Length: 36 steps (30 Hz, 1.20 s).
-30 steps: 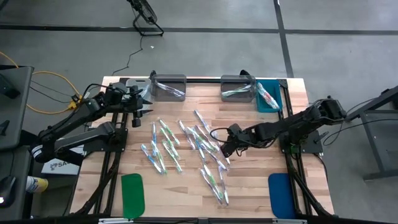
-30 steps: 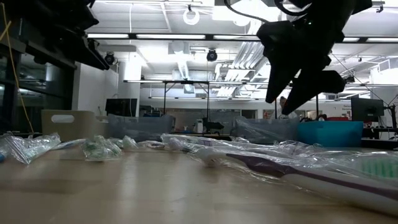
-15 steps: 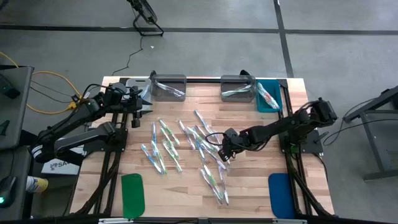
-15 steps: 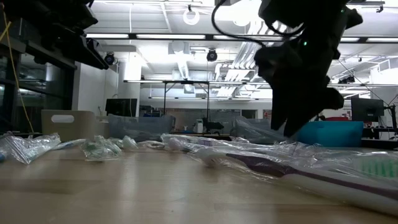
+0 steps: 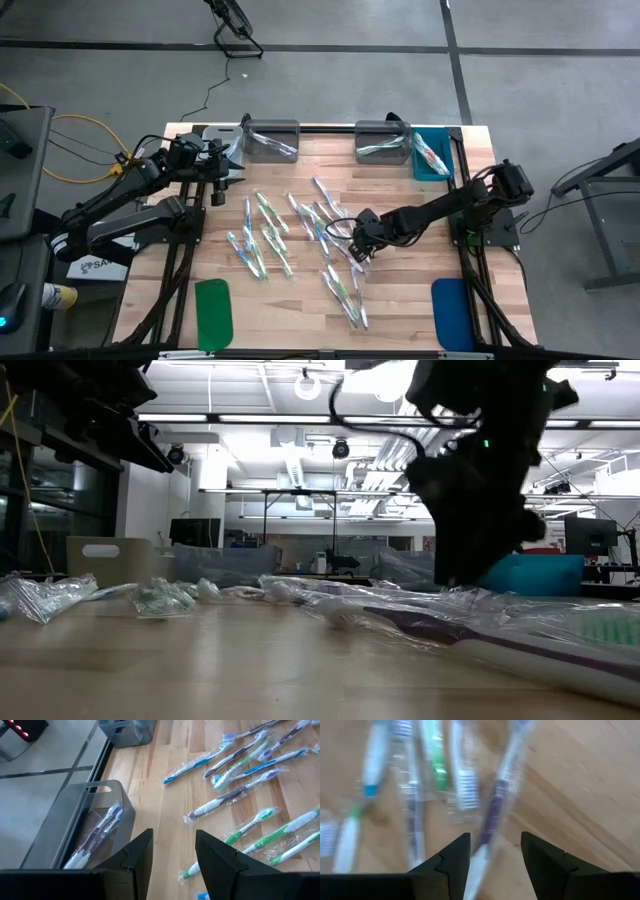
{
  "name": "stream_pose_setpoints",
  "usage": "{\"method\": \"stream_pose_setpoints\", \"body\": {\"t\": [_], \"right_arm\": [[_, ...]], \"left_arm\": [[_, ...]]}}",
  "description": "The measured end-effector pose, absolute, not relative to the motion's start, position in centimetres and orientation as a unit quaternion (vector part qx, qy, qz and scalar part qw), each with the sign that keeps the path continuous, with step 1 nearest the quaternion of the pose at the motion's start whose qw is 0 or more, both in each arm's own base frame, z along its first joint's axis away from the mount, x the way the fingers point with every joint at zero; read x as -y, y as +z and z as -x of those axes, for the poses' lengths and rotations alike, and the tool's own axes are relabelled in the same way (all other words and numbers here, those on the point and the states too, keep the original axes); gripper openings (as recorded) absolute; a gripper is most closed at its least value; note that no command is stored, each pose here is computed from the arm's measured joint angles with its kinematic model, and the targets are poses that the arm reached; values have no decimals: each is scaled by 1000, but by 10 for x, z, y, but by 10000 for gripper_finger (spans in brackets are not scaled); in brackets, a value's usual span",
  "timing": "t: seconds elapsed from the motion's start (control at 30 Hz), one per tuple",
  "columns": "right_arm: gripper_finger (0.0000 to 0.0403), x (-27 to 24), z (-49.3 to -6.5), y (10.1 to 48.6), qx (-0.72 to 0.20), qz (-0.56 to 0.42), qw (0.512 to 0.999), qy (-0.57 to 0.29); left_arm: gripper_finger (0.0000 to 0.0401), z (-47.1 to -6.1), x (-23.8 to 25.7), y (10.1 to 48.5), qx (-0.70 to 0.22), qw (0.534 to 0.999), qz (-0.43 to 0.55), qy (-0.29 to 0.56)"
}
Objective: Pick & Place Toothbrushes
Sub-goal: Put the violet toothbrush into the left black bin
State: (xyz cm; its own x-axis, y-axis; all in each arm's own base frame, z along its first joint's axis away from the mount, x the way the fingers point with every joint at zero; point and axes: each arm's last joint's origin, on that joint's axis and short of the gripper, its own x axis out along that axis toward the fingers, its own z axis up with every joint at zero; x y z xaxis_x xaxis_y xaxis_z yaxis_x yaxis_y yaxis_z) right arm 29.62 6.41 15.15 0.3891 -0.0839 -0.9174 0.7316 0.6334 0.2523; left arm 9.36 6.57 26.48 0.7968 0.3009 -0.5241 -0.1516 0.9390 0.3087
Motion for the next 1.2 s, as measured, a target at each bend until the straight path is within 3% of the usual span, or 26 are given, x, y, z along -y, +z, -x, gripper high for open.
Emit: {"method": "stream_pose_setpoints", "body": {"t": [0.23,0.5,0.8,0.93,1.2], "right_arm": [[164,-71,-315,170,-511,-294,751,-298],[152,-77,-338,152,-573,-267,689,-354],[150,-77,-335,147,-593,-272,655,-382],[126,-76,-329,147,-610,-268,634,-393],[53,-76,-329,146,-617,-261,638,-379]], "left_arm": [[142,-93,-66,264,-297,939,-125,120],[142,-93,-66,264,-299,938,-125,121],[142,-93,-66,264,-299,938,-126,120],[142,-93,-66,264,-299,938,-127,120],[142,-93,-66,264,-299,938,-128,119]]}}
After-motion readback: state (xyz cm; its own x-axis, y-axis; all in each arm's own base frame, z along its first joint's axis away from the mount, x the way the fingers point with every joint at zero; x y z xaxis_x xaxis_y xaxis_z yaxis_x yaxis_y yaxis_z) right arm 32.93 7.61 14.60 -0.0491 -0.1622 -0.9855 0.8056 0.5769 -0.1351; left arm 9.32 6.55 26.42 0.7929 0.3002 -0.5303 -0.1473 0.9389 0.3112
